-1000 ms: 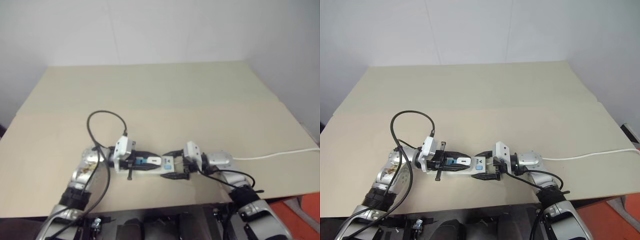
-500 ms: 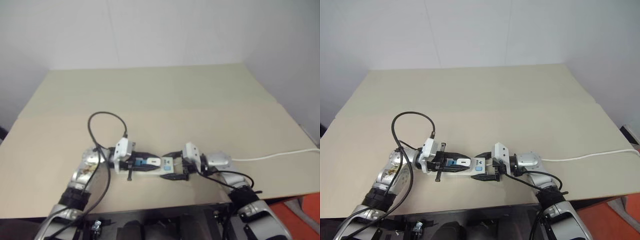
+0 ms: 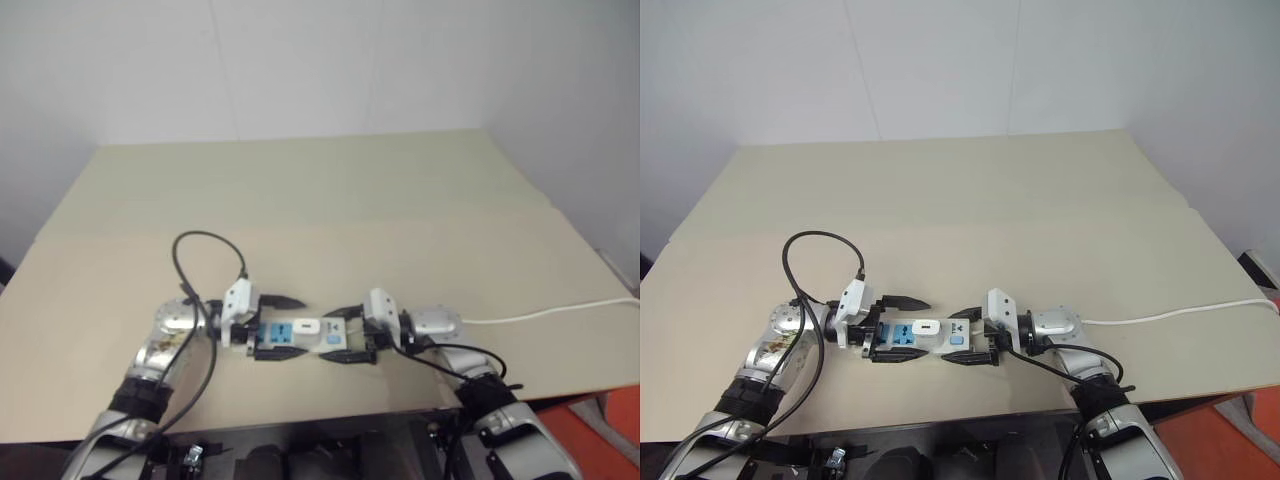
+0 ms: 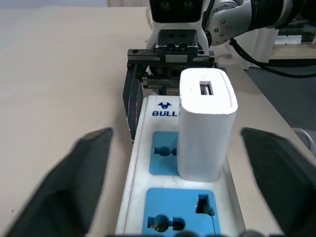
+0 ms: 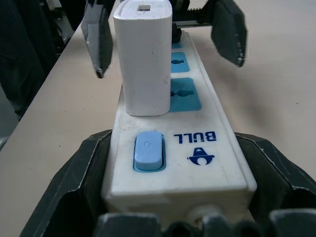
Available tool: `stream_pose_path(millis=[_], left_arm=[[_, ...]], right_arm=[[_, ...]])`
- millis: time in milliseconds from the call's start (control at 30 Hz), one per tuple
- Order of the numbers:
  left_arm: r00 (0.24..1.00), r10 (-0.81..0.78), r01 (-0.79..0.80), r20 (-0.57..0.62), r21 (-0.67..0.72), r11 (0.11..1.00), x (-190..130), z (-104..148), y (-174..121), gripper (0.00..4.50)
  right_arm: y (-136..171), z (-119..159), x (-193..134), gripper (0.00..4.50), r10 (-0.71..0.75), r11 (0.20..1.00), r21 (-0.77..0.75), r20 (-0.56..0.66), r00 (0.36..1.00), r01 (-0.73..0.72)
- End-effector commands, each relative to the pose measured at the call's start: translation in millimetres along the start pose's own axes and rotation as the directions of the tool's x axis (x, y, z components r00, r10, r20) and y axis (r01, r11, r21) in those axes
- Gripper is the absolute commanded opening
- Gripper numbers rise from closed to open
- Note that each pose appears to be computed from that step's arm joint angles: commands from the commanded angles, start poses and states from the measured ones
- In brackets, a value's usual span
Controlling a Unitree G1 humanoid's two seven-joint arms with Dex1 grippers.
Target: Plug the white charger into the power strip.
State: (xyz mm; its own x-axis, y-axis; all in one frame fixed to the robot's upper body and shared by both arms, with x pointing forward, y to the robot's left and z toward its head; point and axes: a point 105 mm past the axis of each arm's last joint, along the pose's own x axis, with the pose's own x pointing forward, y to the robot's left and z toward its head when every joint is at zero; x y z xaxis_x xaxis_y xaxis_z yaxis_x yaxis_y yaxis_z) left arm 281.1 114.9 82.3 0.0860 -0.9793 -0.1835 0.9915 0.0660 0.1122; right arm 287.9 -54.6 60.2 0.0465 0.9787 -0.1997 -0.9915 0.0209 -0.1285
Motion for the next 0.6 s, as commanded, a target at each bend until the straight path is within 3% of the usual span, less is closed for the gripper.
stream_pose_path(millis=[33,400,500,600], left_arm=[[0.999,-0.027,0.023,-0.046,-0.089,0.996,-6.2,-21.4,-11.7,4.48],[0.999,-0.031,0.031,-0.027,-0.019,0.999,-38.9,7.4,-12.5,4.48],[0.999,0.019,-0.019,-0.035,0.003,1.000,-54.6,14.6,-11.1,4.50],[0.997,0.062,-0.062,-0.036,-0.016,0.998,-67.3,19.3,-9.8,4.50]], right_arm=[[4.5,-10.6,-2.5,3.44,0.028,0.999,0.019,-0.048,0.998,-0.027],[4.1,-8.2,-3.5,3.44,0.032,0.999,0.009,-0.037,0.999,-0.032],[3.9,-6.3,-4.8,4.41,0.031,0.999,0.015,-0.023,0.999,-0.031],[3.4,-3.9,-8.5,4.46,0.026,1.000,0.008,-0.009,1.000,-0.026]])
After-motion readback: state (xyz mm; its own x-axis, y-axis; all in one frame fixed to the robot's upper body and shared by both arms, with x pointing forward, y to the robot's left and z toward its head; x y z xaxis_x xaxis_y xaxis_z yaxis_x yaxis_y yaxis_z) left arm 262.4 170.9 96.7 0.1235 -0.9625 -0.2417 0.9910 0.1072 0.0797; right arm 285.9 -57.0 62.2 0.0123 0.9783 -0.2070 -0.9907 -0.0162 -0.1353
